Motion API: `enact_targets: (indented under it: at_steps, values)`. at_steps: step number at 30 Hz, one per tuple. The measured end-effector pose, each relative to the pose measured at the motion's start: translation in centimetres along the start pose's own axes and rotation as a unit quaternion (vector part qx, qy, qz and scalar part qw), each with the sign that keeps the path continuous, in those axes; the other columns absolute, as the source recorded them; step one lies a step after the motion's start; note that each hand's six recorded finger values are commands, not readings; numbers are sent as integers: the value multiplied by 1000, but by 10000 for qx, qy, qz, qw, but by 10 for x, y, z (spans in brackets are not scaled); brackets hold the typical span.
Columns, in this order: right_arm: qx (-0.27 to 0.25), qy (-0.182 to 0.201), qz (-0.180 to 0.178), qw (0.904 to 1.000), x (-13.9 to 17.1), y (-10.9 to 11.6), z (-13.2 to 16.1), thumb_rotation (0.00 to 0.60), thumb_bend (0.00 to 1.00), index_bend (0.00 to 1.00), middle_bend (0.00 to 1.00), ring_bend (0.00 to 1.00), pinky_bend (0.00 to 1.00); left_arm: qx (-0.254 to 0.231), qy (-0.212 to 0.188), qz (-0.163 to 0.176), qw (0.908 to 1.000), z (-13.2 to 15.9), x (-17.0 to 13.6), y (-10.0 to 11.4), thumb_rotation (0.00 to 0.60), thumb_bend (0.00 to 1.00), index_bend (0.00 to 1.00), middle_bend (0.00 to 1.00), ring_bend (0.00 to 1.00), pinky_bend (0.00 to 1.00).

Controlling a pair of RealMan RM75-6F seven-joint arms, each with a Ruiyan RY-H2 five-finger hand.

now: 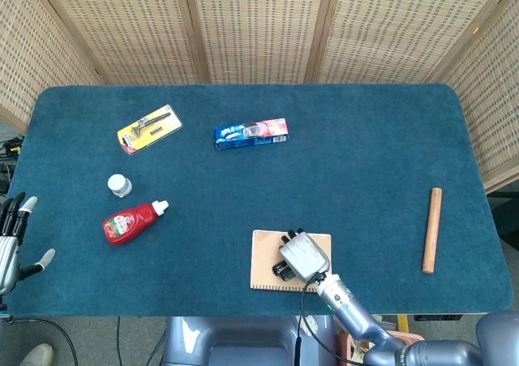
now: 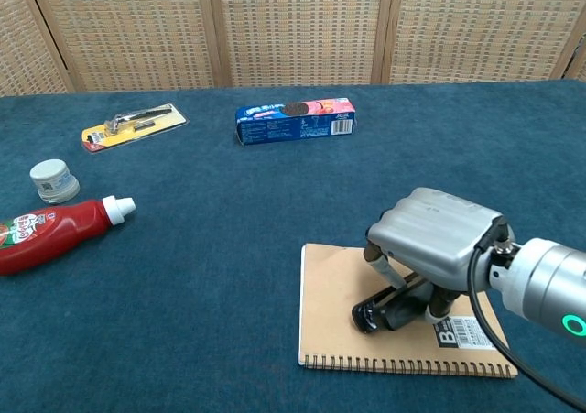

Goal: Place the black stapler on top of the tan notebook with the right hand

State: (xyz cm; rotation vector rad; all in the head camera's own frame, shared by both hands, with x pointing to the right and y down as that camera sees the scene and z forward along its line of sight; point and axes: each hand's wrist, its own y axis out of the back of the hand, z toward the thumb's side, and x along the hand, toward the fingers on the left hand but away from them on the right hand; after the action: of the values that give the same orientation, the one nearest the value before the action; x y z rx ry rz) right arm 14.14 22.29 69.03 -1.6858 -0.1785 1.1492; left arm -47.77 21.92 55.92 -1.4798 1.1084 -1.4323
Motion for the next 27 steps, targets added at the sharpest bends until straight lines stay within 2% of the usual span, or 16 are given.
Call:
enact_targets:
  at_steps: [16, 24, 27]
  values:
    - [293, -292, 148, 9990, -6, 9, 0, 600, 147, 428, 168, 170, 384, -24, 1, 59, 10000, -1, -1, 3, 600, 209, 34, 0, 0, 0]
    - [369, -355, 99, 9986, -5, 20, 2, 600, 96, 269, 16, 23, 314, -25, 6, 79, 10000, -2, -1, 5, 600, 209, 33, 0, 0, 0]
    - [422, -457, 45, 9981, -4, 27, -2, 600, 69, 211, 0, 1, 300, -31, 17, 83, 10000, -2, -1, 5, 600, 209, 33, 0, 0, 0]
